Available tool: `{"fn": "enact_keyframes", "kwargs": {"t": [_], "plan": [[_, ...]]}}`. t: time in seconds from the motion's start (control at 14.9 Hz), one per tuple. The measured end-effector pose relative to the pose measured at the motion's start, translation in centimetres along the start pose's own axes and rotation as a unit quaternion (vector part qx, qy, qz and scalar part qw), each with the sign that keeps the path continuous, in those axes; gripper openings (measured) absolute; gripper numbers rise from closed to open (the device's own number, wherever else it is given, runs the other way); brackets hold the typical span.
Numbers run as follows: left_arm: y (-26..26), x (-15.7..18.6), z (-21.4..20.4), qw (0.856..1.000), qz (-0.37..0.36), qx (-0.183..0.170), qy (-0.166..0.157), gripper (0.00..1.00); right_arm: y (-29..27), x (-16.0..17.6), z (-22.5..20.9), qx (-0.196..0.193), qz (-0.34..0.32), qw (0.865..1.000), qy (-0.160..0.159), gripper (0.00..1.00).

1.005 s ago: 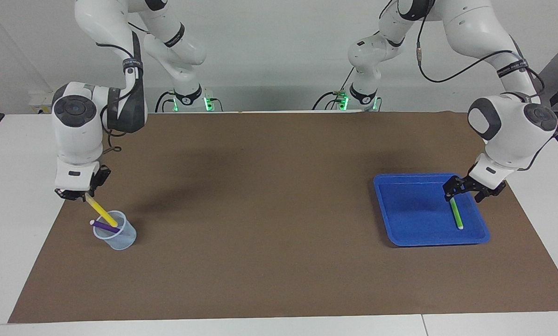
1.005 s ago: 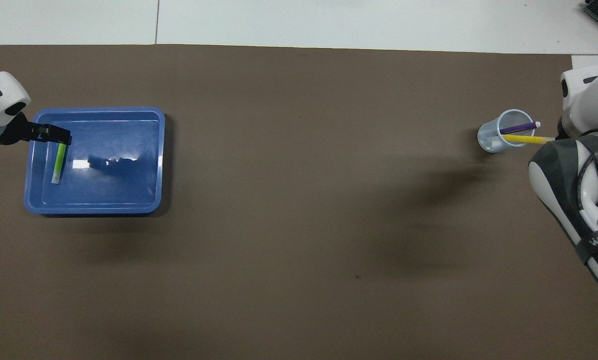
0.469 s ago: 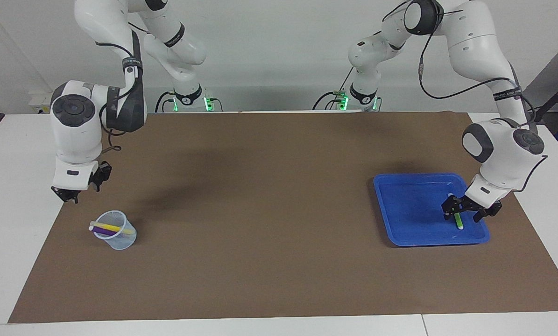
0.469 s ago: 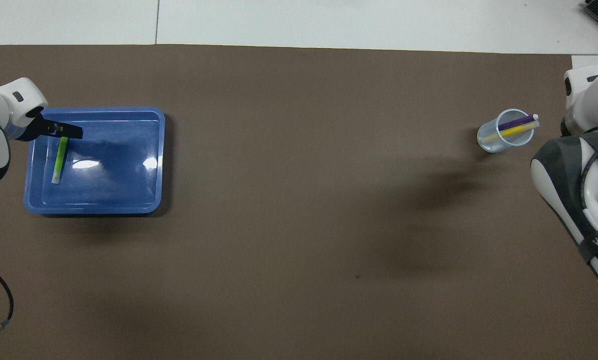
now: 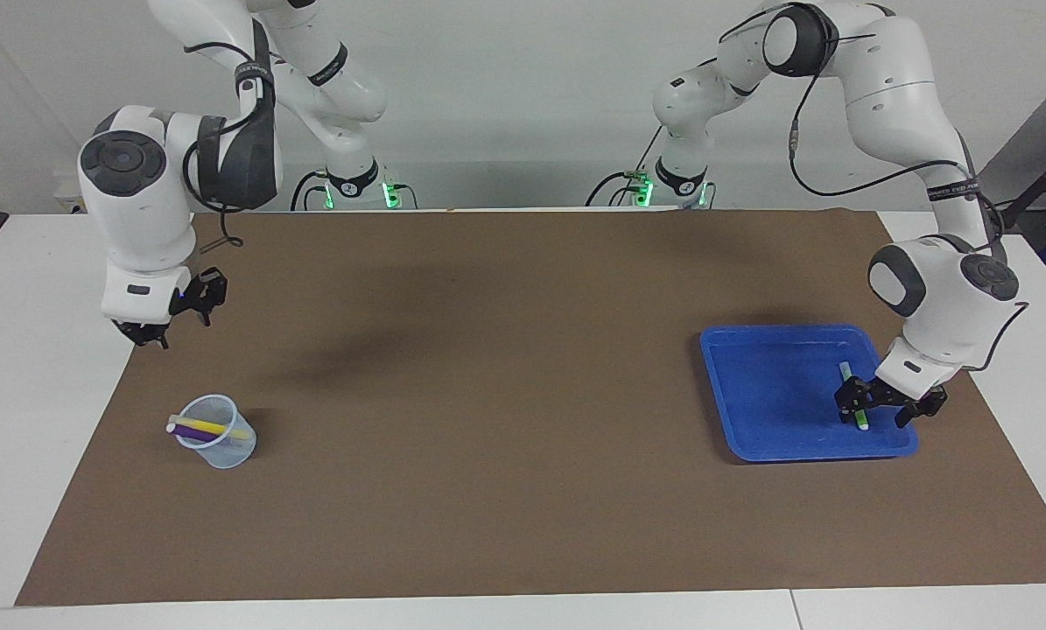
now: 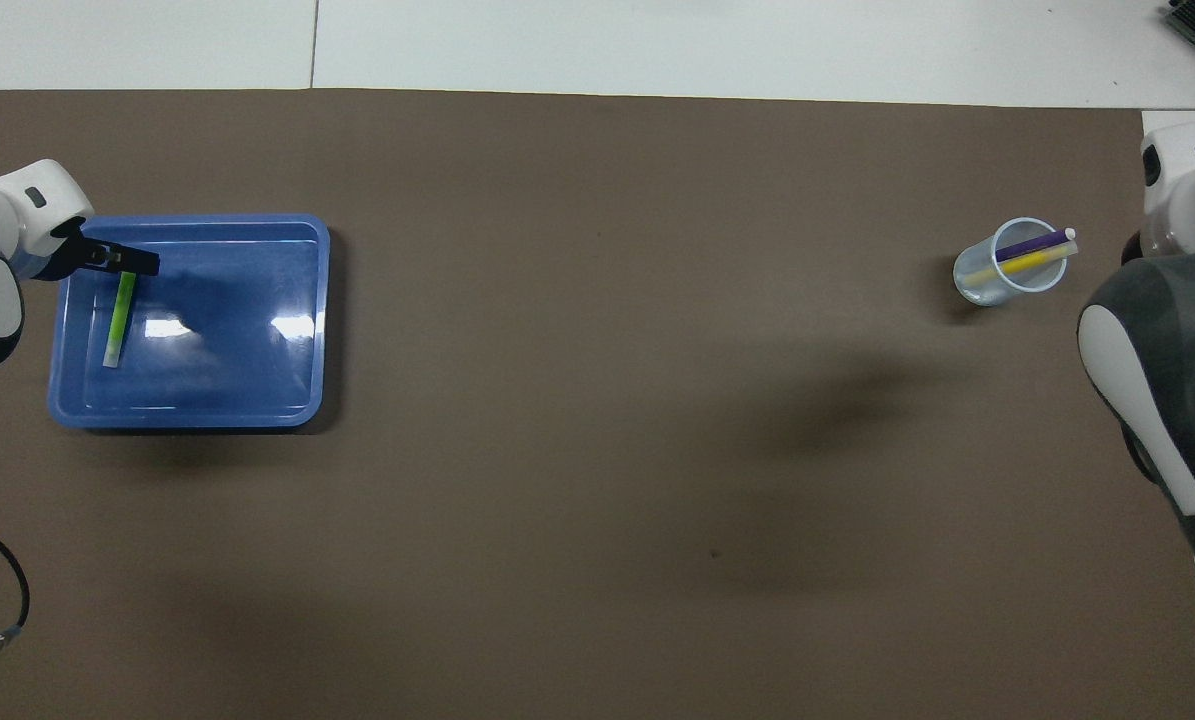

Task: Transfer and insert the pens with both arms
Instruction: 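Grasp the green pen with the left gripper while the right gripper withdraws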

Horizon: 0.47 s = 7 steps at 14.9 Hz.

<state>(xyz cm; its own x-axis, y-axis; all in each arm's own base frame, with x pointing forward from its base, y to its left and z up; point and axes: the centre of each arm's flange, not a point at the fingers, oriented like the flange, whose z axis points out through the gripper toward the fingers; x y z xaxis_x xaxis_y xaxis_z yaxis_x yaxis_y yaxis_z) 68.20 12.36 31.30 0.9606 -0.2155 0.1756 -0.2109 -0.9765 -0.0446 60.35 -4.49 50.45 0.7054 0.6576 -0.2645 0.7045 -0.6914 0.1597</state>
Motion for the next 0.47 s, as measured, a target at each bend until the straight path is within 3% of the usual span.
{"fn": "enact_keyframes", "kwargs": {"t": [0.47], "plan": [[0.3, -0.9, 1.9, 1.000, -0.001, -0.008, -0.014, 0.97, -4.9, 0.0, -6.7, 0.009, 0.002, 0.999, 0.033, 0.67]]}}
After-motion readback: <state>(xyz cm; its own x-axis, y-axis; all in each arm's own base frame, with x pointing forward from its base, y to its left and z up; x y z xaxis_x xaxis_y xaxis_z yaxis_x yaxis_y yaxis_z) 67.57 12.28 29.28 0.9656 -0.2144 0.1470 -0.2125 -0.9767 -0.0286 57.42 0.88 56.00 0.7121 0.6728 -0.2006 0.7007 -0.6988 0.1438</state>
